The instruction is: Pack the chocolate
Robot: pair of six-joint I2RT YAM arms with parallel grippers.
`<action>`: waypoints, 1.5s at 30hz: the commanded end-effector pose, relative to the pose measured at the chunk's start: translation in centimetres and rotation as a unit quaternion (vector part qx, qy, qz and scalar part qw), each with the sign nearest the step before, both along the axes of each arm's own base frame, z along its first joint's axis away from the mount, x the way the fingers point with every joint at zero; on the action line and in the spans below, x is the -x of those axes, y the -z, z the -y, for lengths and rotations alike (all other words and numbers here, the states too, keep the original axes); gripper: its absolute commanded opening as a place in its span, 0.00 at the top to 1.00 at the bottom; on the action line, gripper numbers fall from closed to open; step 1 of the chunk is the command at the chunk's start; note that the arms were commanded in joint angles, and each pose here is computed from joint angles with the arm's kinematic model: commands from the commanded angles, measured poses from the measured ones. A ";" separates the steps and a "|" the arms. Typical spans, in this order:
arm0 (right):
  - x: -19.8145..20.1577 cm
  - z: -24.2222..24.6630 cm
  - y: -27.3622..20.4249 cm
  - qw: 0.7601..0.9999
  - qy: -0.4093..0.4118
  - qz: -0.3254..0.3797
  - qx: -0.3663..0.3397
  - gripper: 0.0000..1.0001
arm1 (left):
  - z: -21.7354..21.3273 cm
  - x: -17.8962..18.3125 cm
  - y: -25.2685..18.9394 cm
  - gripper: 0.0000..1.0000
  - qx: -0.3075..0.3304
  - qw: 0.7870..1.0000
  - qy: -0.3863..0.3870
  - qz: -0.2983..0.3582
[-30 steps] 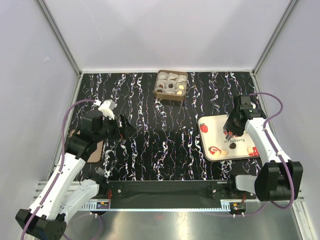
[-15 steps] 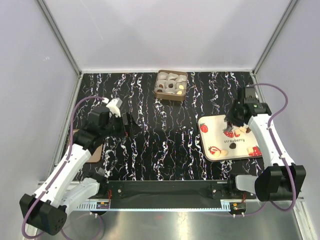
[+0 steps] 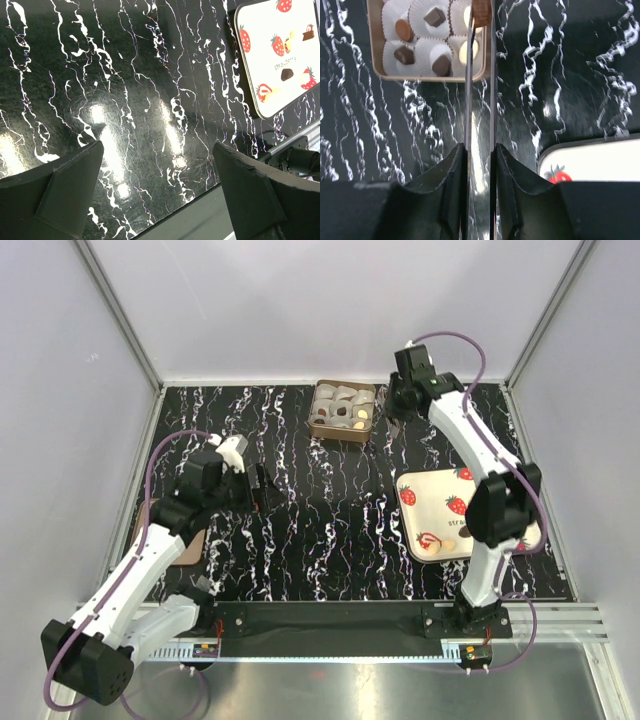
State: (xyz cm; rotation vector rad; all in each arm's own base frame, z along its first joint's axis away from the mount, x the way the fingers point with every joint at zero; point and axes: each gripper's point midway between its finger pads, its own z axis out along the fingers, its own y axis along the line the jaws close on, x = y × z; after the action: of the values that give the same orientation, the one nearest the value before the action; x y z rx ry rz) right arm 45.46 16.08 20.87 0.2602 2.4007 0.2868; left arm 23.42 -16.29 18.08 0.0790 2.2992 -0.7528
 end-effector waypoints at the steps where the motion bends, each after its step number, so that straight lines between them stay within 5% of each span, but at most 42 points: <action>1: -4.3 -1.9 -1.5 0.998 -0.003 0.056 0.005 0.77 | -0.1 -0.3 -1.2 0.01 0.000 1.000 0.001 0.031; 14: -9.5 -5.7 0.9 0.993 0.044 0.107 -0.012 0.76 | -0.5 -0.1 -0.7 0.01 -0.013 0.999 0.000 0.029; 45: -11.1 -6.2 6.2 0.996 0.064 0.068 0.007 0.67 | -0.7 -0.2 -0.7 0.01 -0.018 0.999 0.000 0.033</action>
State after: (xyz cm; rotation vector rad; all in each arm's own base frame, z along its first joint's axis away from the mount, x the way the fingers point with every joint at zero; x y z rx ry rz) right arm 55.32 21.70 12.03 0.3605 2.3229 0.2060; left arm 23.22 -15.73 17.88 0.0991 2.2995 -0.7130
